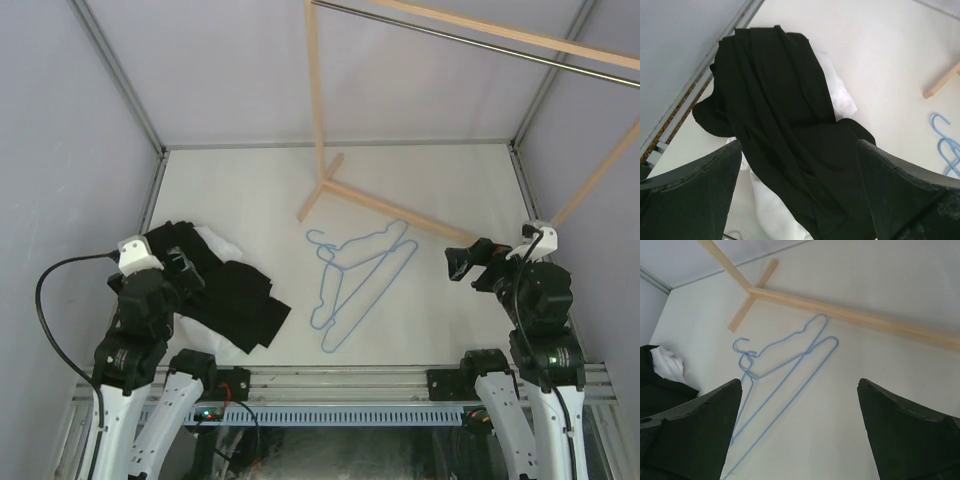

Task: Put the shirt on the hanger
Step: Pick up the hanger at the center of the board.

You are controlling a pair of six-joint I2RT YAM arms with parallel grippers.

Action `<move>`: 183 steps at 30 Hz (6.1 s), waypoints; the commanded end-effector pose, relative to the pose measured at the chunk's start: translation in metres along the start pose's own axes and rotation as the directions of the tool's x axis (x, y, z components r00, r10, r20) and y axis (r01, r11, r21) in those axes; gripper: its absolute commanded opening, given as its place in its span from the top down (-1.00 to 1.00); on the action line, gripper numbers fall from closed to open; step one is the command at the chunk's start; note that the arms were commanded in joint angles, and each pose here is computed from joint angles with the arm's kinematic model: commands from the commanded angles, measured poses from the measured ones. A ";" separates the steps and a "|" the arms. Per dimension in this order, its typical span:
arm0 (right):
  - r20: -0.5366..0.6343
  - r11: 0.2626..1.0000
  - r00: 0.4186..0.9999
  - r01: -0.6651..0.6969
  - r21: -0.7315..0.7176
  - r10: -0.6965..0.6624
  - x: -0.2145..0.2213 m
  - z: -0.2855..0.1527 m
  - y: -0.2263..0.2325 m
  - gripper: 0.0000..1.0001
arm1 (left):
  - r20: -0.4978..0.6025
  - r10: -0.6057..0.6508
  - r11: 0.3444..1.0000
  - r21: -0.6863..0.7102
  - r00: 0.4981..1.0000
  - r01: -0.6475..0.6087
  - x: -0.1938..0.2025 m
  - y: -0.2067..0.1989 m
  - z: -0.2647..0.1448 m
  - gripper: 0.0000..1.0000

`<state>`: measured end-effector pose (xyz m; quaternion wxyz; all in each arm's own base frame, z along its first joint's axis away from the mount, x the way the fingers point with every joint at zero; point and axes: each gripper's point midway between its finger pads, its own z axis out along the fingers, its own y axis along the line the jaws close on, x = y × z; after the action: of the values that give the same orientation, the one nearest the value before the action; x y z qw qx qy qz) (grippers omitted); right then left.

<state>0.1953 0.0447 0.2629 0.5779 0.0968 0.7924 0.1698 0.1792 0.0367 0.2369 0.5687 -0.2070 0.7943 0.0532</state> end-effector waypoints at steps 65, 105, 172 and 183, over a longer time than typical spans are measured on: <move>-0.487 0.996 0.874 -0.039 -0.084 -0.007 0.167 0.105 0.140 -0.37 | -0.095 -0.128 0.992 0.003 0.987 0.129 -0.006 -0.010 -0.005 -0.98; -0.426 0.994 0.902 0.101 0.050 -0.071 0.227 0.137 0.188 0.05 | 0.001 -0.205 0.976 -0.074 0.979 0.204 -0.015 0.013 -0.018 -1.00; -0.499 0.827 0.830 -0.085 -0.555 -0.250 0.148 0.075 0.261 1.00 | -0.012 -0.202 0.977 -0.077 0.979 0.200 -0.014 0.012 -0.014 -1.00; -0.437 0.800 0.880 -0.122 -0.588 -0.187 0.106 0.049 0.240 1.00 | -0.096 -0.083 0.949 0.295 0.992 0.108 -0.015 -0.057 -0.011 -1.00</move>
<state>0.2022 0.3209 0.2275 0.3484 -0.1426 0.8405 0.3896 0.1721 0.0260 0.2520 0.5520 -0.2612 0.7916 -0.0202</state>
